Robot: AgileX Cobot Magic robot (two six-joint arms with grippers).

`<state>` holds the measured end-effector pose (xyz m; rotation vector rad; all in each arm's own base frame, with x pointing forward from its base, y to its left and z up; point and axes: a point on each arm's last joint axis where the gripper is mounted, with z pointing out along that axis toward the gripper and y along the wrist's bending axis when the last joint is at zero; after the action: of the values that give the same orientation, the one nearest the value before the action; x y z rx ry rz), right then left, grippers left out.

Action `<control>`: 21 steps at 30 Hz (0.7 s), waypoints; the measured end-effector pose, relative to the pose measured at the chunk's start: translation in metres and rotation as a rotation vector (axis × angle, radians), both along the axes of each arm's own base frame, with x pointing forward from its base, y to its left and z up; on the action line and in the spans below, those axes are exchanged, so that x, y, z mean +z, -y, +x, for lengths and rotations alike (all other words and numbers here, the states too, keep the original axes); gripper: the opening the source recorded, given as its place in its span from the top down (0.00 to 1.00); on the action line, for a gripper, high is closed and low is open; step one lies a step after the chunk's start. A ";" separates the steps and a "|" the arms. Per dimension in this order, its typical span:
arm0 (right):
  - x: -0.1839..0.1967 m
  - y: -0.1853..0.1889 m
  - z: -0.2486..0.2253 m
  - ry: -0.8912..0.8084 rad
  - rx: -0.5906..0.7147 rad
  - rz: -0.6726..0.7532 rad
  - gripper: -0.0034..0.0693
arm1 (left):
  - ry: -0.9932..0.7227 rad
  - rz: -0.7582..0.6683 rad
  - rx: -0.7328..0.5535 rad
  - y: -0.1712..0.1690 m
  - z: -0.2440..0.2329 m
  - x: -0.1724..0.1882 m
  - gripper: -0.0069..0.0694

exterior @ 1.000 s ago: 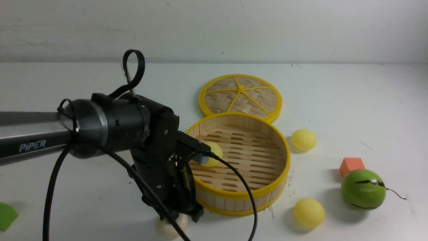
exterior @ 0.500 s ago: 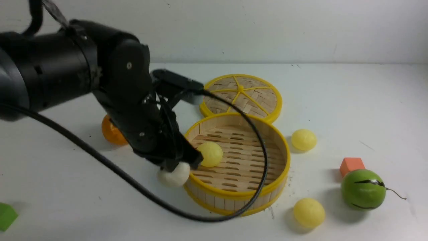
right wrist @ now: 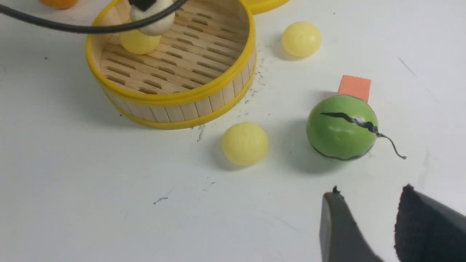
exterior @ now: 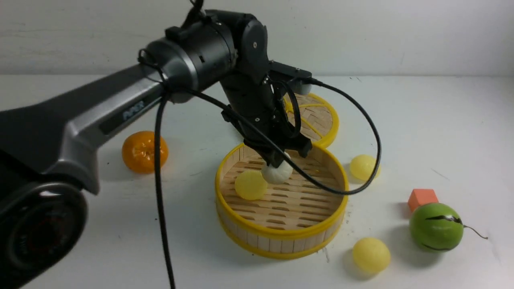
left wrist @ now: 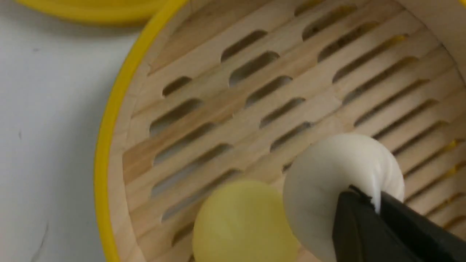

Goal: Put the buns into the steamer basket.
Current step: Use the left arm to put the steamed stuffed bun into the steamer

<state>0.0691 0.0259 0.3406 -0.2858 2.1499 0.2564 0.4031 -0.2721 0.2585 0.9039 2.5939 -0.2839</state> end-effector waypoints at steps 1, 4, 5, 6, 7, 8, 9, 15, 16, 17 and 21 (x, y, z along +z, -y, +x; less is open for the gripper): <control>0.000 0.000 0.000 0.000 0.000 -0.001 0.62 | 0.010 -0.004 0.000 0.003 0.005 -0.002 0.93; 0.000 0.000 0.000 0.000 -0.001 -0.002 0.62 | 0.036 0.003 -0.002 0.010 0.018 -0.012 0.93; 0.000 0.000 0.000 -0.001 -0.001 -0.003 0.62 | 0.034 0.006 -0.002 0.010 0.019 -0.013 0.93; 0.000 0.000 0.000 -0.001 -0.002 -0.001 0.62 | 0.047 0.005 -0.002 0.011 0.022 -0.013 0.93; 0.000 0.000 0.000 -0.001 -0.002 -0.001 0.62 | 0.066 0.007 -0.001 0.013 0.026 -0.014 0.93; 0.000 0.000 0.000 -0.001 -0.002 -0.001 0.62 | 0.070 0.009 -0.002 0.013 0.026 -0.014 0.93; 0.000 0.000 0.000 -0.001 -0.003 0.000 0.62 | 0.086 0.015 -0.001 0.013 0.029 -0.015 0.93; 0.000 -0.001 0.000 -0.008 0.002 0.011 0.62 | 0.117 0.079 -0.009 0.011 0.037 -0.030 0.92; -0.001 -0.001 -0.001 -0.016 0.004 0.012 0.62 | 0.120 0.088 -0.021 0.012 0.038 -0.034 0.90; -0.001 -0.001 -0.001 -0.021 0.006 0.012 0.62 | 0.122 0.092 -0.032 0.012 0.039 -0.036 0.89; -0.002 -0.001 -0.002 -0.034 0.009 0.012 0.62 | 0.134 0.085 -0.059 0.014 0.039 -0.036 0.80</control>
<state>0.0673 0.0273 0.3386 -0.2862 2.1806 0.2813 0.4421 -0.2861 0.2222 0.9943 2.4753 -0.1248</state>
